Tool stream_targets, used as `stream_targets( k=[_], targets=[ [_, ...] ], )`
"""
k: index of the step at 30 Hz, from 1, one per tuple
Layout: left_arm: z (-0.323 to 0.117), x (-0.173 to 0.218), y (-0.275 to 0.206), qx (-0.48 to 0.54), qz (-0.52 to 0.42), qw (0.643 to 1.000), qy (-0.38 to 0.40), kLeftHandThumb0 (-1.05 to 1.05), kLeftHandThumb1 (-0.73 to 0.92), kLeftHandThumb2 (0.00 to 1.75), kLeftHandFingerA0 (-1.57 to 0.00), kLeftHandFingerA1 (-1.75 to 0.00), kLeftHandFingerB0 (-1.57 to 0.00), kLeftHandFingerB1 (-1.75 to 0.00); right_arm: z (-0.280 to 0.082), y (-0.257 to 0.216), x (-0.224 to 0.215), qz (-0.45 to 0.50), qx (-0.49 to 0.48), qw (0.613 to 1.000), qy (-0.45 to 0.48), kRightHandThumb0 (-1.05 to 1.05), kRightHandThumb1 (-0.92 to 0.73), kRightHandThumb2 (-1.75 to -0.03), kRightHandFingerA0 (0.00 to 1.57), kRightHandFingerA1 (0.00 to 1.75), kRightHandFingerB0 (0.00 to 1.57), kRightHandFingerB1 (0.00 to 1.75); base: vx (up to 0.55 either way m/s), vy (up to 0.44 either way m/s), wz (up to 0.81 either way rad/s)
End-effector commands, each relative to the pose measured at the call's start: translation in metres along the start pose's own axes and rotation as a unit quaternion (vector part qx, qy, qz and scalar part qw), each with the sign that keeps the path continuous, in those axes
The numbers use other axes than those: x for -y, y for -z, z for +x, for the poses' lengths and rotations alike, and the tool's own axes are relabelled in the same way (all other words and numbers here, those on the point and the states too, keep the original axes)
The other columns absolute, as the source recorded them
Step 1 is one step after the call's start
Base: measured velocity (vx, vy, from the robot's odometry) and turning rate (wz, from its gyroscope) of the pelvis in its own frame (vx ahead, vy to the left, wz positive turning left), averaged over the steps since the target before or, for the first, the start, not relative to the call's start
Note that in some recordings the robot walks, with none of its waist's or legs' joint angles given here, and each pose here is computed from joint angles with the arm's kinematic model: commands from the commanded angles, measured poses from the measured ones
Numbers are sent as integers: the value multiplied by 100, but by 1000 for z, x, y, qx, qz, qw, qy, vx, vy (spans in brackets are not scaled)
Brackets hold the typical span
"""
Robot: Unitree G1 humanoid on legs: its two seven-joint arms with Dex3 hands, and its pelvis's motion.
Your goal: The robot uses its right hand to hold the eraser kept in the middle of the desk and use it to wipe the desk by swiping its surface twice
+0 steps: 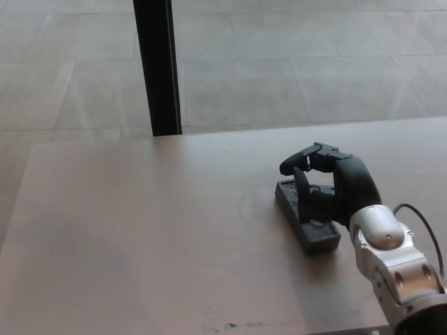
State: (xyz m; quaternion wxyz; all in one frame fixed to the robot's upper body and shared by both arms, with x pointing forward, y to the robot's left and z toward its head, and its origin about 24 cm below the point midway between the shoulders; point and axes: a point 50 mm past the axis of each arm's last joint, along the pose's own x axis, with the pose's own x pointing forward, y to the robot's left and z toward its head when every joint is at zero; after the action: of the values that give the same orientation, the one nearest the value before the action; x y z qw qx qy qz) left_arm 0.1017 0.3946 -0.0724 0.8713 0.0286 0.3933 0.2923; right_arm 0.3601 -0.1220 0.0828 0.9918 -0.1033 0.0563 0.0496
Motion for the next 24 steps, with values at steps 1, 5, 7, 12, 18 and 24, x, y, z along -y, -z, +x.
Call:
stream_targets(
  k=[1,5,7,12,18,24],
  targets=[
    [0,-2,-2,4,-1,1000,-6,-50,77,62,-63,-66,-40,-49,-2,11,3,-7,-10,1000,15,-29,-67,-98,94,175,76,158,0,0,0],
    [-1,-2,-1,9,-4,1000,-3,-50,78,62,-61,-65,-41,-50,-5,27,9,-7,-32,999,23,-28,-62,-105,97,175,79,154,0,0,0],
    [-1,-2,-2,9,0,1000,-2,-51,78,62,-59,-62,-40,-48,-6,31,11,-3,-34,999,26,-28,-59,-109,96,175,78,156,0,0,0],
    [0,1,-3,8,-6,1000,-6,-50,77,63,-62,-64,-42,-49,-9,42,12,-10,-47,998,32,-31,-56,-112,99,175,79,161,0,0,0],
    [0,0,-2,6,-4,1000,-4,-51,78,62,-63,-64,-40,-49,-13,56,9,-12,-57,998,31,-33,-57,-112,100,175,81,166,0,0,0],
    [2,4,-3,11,-2,1000,-2,-53,78,62,-64,-65,-43,-49,-16,61,1,-75,-56,995,18,-37,-64,-91,91,175,75,146,0,0,0]
  ],
)
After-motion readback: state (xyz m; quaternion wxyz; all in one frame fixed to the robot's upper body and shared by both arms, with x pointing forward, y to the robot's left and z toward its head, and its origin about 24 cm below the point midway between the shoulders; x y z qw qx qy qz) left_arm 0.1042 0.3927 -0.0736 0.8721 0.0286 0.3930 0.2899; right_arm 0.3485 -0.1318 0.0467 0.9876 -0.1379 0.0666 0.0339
